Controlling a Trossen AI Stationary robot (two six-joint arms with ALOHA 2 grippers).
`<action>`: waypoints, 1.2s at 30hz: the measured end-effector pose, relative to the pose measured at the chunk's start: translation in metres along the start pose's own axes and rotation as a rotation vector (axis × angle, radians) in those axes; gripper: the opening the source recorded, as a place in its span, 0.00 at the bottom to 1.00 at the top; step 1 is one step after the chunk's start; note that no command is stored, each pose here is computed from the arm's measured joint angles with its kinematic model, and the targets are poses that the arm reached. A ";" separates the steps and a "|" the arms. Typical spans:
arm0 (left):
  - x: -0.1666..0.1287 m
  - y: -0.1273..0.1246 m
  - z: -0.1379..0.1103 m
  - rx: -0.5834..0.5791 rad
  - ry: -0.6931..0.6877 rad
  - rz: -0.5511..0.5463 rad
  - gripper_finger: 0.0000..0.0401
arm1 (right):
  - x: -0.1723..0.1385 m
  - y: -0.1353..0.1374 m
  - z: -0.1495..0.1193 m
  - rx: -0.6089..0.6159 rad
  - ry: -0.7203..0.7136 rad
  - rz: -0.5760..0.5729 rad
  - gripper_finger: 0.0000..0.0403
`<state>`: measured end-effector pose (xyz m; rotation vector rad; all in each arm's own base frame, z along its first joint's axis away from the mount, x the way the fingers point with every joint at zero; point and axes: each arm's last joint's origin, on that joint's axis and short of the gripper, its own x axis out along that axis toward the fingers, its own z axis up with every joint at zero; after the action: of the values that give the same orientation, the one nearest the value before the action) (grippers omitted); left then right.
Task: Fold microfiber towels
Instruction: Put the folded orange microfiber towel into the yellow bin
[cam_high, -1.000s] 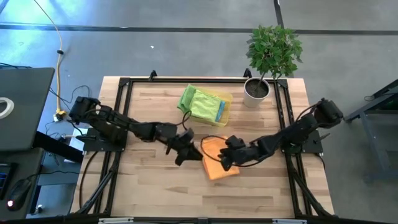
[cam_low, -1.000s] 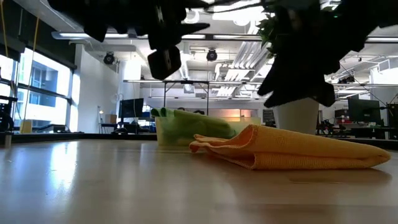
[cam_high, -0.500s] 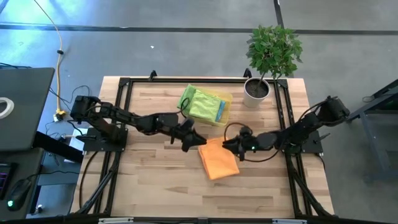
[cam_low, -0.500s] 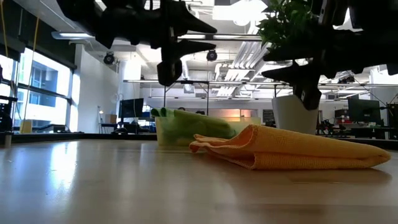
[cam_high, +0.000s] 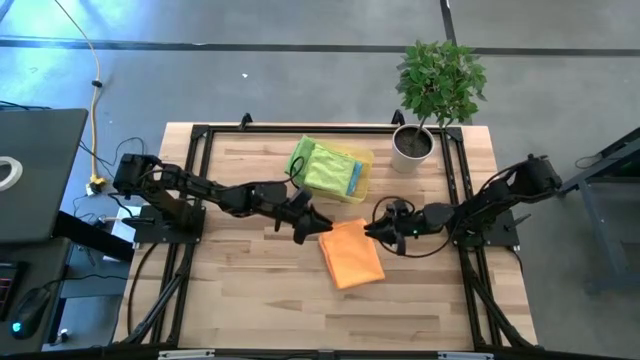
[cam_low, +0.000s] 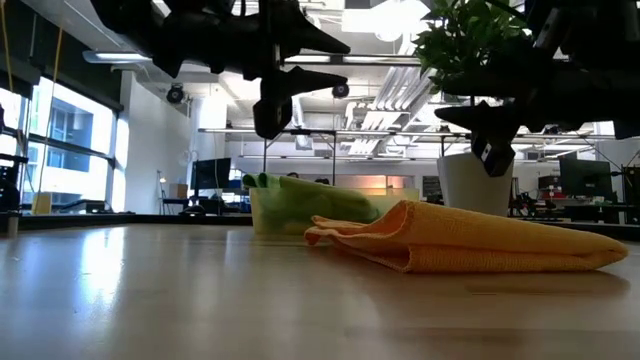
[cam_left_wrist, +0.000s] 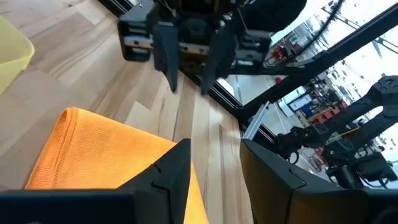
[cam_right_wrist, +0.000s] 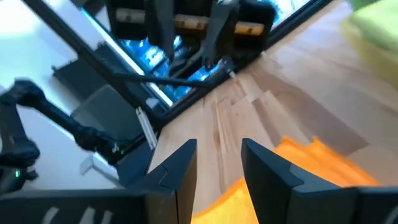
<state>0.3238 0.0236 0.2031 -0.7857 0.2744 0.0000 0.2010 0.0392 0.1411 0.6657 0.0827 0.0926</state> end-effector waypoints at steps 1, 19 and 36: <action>0.000 0.000 0.000 0.001 0.001 -0.001 0.33 | -0.002 -0.002 0.001 0.008 -0.014 -0.001 0.29; 0.012 0.008 -0.020 0.061 -0.057 0.212 0.44 | -0.016 -0.023 0.003 0.018 -0.074 -0.127 0.29; 0.012 0.007 -0.023 0.044 -0.048 0.211 0.44 | -0.038 -0.018 0.020 -0.029 -0.132 -0.051 0.29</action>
<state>0.3294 0.0115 0.1801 -0.7090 0.3096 0.2100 0.1668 0.0090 0.1471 0.6384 -0.0285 0.0008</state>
